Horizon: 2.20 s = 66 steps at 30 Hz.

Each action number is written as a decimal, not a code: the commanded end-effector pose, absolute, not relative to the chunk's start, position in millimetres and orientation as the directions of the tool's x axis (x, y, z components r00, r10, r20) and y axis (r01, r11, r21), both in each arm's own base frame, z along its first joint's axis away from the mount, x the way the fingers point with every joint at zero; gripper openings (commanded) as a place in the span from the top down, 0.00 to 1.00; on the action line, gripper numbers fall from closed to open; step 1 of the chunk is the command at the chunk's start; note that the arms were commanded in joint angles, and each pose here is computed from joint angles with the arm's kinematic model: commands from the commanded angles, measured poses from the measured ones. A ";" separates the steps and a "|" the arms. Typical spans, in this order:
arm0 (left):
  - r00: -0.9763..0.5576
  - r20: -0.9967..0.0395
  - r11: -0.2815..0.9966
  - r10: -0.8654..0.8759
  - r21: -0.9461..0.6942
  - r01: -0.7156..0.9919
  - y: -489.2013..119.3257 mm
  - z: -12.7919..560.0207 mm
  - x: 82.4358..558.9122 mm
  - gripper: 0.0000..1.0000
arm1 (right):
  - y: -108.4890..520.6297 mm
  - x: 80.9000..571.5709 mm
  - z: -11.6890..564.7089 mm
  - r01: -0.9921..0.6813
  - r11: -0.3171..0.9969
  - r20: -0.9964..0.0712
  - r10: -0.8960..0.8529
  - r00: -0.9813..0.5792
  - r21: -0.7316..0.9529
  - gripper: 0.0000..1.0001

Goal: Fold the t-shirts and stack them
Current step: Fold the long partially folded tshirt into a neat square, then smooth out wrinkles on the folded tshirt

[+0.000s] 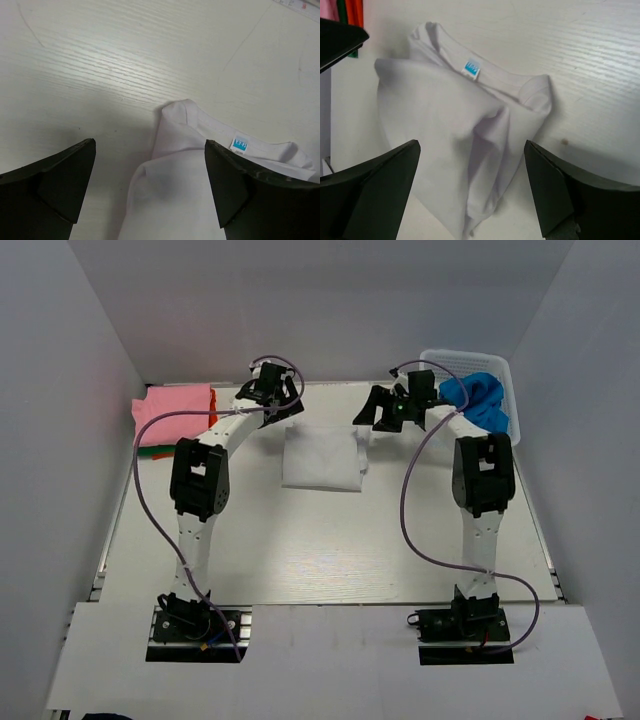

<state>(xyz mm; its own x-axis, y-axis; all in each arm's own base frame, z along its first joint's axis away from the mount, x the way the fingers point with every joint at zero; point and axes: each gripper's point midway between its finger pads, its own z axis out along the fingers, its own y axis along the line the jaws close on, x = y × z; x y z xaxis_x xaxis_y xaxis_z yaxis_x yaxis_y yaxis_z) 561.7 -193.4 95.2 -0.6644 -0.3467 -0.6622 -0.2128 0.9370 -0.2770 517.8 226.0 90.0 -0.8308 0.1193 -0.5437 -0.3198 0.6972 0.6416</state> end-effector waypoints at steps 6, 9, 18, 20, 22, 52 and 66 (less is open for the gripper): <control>-0.635 -0.716 0.936 -0.291 -0.350 -0.034 -214.4 156.4 530.0 0.00 | 248.5 472.6 154.2 -0.473 0.696 -0.702 0.064 -0.709 0.541 0.10; -0.683 -0.684 0.923 -0.256 -0.383 0.038 -226.1 141.9 513.8 0.00 | 270.5 457.8 149.0 -0.508 0.664 -0.695 0.024 -0.718 0.548 0.10; -0.833 -0.500 0.866 -0.236 -0.497 0.053 -253.8 64.8 458.8 0.00 | 289.5 431.1 85.6 -0.388 0.622 -0.547 0.079 -0.833 0.680 0.10; -0.859 -0.460 0.868 -0.225 -0.494 0.037 -252.6 46.3 438.8 0.00 | 287.5 416.0 62.2 -0.346 0.639 -0.500 0.070 -0.863 0.687 0.10; -0.882 -0.414 0.861 -0.225 -0.508 0.019 -252.1 34.4 414.9 0.00 | 286.7 399.9 56.4 -0.348 0.638 -0.492 0.055 -0.869 0.686 0.10; -0.845 -0.501 0.971 -0.186 -0.225 -0.080 -184.8 54.3 288.5 0.30 | 257.9 321.4 129.3 -0.605 0.757 -0.810 -0.183 -0.557 0.245 0.18; -0.867 -0.472 0.973 -0.159 -0.222 -0.058 -204.4 47.6 304.1 0.97 | 263.0 336.7 72.0 -0.509 0.815 -0.684 -0.205 -0.700 0.276 1.00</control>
<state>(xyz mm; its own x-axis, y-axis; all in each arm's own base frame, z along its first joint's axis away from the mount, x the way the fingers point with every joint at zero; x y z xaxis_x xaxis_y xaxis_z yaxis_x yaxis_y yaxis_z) 288.5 -191.9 24.0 -0.8924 -0.1549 -0.4239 -0.0834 0.9797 -0.1823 321.5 255.5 47.1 -0.7336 -0.2430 -0.6346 -0.5062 0.8184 0.2718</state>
